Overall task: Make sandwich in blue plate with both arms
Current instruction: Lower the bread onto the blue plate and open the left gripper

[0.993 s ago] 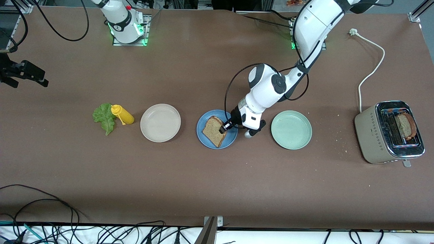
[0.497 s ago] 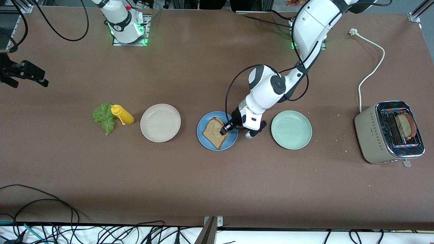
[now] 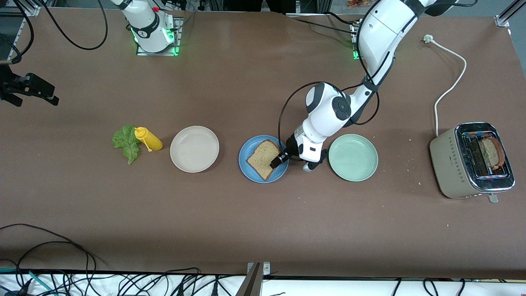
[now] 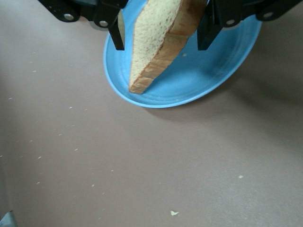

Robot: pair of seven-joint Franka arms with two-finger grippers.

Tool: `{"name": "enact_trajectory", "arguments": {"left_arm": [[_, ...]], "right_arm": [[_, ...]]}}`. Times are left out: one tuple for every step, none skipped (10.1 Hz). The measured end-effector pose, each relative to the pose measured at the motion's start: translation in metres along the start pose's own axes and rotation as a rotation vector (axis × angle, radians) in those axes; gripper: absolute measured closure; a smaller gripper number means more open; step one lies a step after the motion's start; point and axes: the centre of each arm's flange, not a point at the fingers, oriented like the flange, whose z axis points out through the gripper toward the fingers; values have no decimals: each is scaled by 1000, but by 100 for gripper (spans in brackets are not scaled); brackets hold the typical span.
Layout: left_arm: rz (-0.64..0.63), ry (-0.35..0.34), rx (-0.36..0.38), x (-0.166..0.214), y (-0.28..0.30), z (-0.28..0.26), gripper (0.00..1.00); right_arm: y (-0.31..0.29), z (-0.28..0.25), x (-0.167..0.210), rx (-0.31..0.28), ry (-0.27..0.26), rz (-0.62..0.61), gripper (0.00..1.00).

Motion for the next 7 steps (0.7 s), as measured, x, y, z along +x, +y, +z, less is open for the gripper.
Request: {"name": "enact_trajectory", "arguments": {"left_arm": [[36,-11,39,-1,-1,1,30],[61,-26,79,-2,-3,1,19],[83,-33,112,-1,-5,1,19],[110,-36,143,0,-7,1,11],[127,-37,166,1,-9,1,8],[133,-42,189,4,-10,0,3],[133,-48,209,7,-9,-4,2]], "right_arm": [[0,0,0,0,0,0,0],[0,0,0,0,0,0,0],[0,0,0,0,0,0,0],[0,0,0,0,0,0,0],[0,0,0,0,0,0,0],[0,0,0,0,0,0,0],[0,0,0,0,0,0,0]]}}
